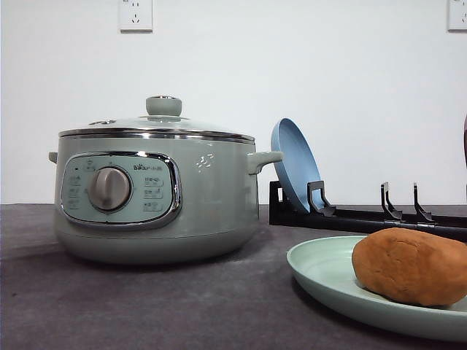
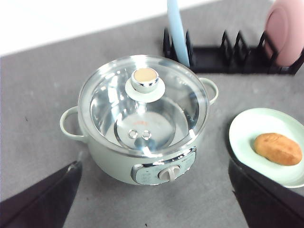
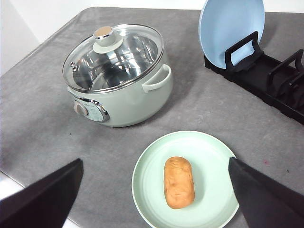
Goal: Transfer potato from steamer to green plate
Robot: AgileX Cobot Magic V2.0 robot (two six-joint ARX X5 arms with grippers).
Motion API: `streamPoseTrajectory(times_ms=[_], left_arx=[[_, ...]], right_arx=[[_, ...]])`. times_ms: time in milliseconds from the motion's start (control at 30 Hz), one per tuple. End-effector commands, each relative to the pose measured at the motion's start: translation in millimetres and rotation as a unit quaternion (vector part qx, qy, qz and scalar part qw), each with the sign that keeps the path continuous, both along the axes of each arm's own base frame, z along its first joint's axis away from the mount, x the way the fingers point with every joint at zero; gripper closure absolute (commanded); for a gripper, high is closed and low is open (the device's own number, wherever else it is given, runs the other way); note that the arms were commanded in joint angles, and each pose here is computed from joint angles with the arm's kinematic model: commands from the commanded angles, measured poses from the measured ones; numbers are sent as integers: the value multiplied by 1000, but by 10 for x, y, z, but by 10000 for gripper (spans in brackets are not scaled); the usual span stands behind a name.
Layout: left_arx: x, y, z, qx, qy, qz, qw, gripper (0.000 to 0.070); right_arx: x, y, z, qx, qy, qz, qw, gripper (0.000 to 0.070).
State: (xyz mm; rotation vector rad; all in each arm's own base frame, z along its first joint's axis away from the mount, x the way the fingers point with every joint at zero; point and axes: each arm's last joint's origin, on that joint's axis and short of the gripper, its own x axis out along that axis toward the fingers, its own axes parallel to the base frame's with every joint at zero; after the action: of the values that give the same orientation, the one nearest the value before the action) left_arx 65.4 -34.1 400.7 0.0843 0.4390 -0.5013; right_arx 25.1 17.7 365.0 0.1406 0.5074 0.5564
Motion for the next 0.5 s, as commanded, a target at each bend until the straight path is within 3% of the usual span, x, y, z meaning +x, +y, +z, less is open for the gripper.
streamPoseTrajectory(times_ms=[0,200,467], left_arx=[[-90,41,-30,-25,-12,5,1000,59],[-297,142,-226,-51,-14,10,999,64],[-407,142,-288,-87,-7,-70,994,64]], right_arx=[[-8,-3,35,-3,-9,5,1000,82],[-12,-6,18,-7,-2,5,1000,82],[-35,-3,-33,-19,21,30,999,100]])
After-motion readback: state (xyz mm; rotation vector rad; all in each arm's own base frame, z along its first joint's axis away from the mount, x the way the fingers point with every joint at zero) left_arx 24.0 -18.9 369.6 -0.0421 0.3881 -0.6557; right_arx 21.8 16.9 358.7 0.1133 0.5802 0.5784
